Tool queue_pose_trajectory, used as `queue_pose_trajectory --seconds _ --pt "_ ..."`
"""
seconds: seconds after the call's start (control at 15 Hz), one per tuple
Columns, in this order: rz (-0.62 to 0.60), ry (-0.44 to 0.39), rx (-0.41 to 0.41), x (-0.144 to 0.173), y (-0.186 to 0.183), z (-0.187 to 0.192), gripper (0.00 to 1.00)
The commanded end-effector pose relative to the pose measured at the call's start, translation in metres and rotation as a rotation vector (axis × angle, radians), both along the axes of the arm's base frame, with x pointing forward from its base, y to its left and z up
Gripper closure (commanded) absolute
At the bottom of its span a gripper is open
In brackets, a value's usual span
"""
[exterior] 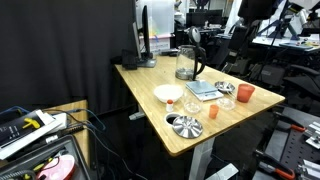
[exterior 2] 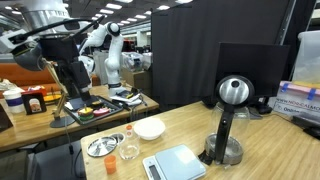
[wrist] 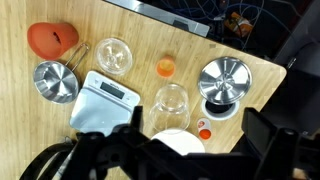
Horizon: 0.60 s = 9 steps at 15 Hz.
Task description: Pick the small orange cup and pour its contents into the glass cup
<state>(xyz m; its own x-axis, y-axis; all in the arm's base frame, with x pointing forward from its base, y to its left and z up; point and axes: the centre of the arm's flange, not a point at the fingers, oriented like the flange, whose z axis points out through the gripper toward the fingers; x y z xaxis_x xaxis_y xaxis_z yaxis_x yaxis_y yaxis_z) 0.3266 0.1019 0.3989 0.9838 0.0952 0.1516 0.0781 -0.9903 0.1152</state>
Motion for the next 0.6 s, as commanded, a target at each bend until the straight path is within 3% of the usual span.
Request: queue_pose_trajectory --seconds 0.0,0.13,0.27,0.53 --pt "0.000 0.000 0.000 0.000 0.000 0.000 0.00" --pt "0.000 0.000 0.000 0.000 0.000 0.000 0.00" --pt "0.007 -0.055 0.000 -0.007 -0.002 -0.004 0.00" --pt "-0.008 -0.056 -0.016 -0.020 -0.005 -0.025 0.00"
